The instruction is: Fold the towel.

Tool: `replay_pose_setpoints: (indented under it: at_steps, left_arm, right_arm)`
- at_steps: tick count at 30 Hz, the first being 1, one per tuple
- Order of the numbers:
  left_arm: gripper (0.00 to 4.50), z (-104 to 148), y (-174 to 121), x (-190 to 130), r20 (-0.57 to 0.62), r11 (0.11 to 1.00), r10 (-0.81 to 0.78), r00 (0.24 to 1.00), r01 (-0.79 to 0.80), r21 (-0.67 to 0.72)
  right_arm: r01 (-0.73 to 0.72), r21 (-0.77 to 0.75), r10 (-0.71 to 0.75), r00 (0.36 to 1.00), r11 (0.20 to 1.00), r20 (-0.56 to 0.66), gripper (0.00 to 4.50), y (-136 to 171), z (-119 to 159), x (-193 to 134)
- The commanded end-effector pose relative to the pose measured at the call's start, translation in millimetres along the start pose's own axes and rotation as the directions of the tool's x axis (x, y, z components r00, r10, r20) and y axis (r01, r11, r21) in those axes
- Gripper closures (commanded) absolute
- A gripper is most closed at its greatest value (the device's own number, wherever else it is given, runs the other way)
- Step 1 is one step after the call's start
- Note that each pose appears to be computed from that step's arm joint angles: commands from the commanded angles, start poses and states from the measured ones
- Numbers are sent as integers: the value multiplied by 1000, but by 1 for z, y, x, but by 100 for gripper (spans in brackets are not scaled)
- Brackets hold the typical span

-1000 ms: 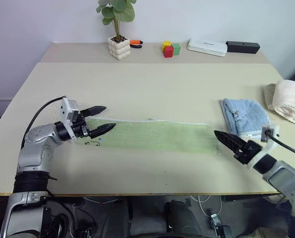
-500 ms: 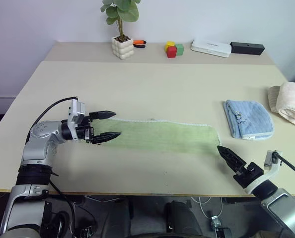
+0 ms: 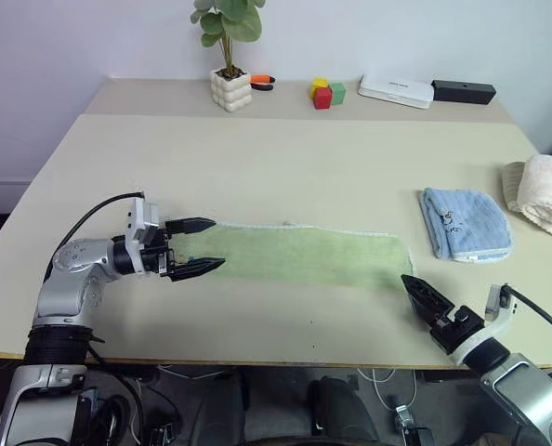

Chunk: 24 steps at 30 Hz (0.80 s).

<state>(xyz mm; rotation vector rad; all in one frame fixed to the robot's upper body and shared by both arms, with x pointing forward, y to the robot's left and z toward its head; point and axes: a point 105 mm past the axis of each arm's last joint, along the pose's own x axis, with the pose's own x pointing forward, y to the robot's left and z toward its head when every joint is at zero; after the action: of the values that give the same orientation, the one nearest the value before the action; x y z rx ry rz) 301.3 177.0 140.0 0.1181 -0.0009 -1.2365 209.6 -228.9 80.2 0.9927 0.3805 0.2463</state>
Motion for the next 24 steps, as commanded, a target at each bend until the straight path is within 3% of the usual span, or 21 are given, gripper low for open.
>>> replay_pose_setpoints:
  at_steps: [1,10,20,24]
  left_arm:
    - [3,12,1,1,39,999,8,999,-9,35]
    - [3,14,7,3,41,999,25,999,-27,46]
    - [3,15,8,2,43,997,51,998,-54,56]
    - [0,14,7,0,39,996,61,997,-63,58]
  right_arm:
    - [43,10,-43,999,999,-7,2,-11,-2,-7]
    - [60,24,-60,998,998,1,2,-14,-10,16]
    - [91,55,-94,994,994,56,2,-19,-1,45]
    - [68,72,-73,994,995,76,128,-15,4,57]
